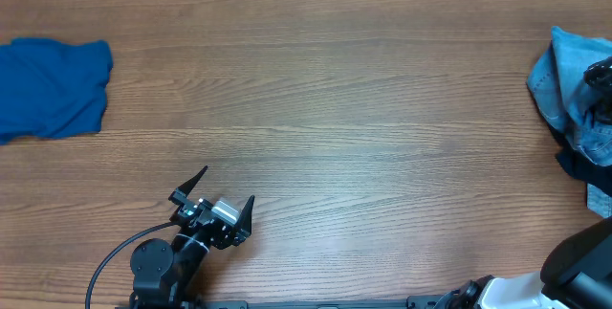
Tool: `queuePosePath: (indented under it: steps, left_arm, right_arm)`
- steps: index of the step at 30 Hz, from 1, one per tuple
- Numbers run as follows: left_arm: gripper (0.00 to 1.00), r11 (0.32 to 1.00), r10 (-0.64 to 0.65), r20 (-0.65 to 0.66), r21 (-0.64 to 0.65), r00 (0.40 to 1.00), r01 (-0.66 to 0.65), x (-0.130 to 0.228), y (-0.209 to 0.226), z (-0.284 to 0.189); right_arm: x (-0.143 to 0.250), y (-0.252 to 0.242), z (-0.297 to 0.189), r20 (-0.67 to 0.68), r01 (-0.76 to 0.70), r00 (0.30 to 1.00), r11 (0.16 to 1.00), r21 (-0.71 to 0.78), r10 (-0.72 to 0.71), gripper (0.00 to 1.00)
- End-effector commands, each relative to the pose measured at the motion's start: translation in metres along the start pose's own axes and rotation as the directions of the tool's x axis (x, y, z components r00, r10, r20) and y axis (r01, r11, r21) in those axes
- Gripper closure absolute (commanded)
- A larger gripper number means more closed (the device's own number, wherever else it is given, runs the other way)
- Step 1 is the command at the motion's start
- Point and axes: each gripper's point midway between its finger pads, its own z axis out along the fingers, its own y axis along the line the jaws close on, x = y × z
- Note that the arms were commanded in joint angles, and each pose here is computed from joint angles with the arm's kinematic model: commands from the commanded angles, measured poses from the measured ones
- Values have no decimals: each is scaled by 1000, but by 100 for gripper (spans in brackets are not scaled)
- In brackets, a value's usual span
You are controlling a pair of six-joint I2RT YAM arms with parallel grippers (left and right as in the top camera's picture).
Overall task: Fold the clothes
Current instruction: 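Reach the right gripper to the crumpled light-blue jeans at right edge, then grasp the jeans with the right gripper and drag them to table center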
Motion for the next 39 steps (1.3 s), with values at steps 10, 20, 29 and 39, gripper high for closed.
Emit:
queuePosePath:
  steps: [10, 20, 29, 39]
  left_arm:
    - [0, 1000, -8, 10, 2, 1000, 8, -1, 0, 0]
    - [0, 1000, -8, 10, 1, 1000, 8, -1, 0, 0]
    - [0, 1000, -8, 10, 2, 1000, 8, -1, 0, 0]
    - [0, 1000, -8, 10, 2, 1000, 8, -1, 0, 0]
  right_arm:
    - [6, 34, 9, -10, 57, 998, 997, -60, -58, 81]
    - [12, 141, -135, 188, 246, 965, 878, -410, -182, 96]
    - [72, 252, -231, 209, 341, 938, 617, -709, -277, 96]
    - [154, 335, -305, 218, 331, 893, 247, -911, -395, 96]
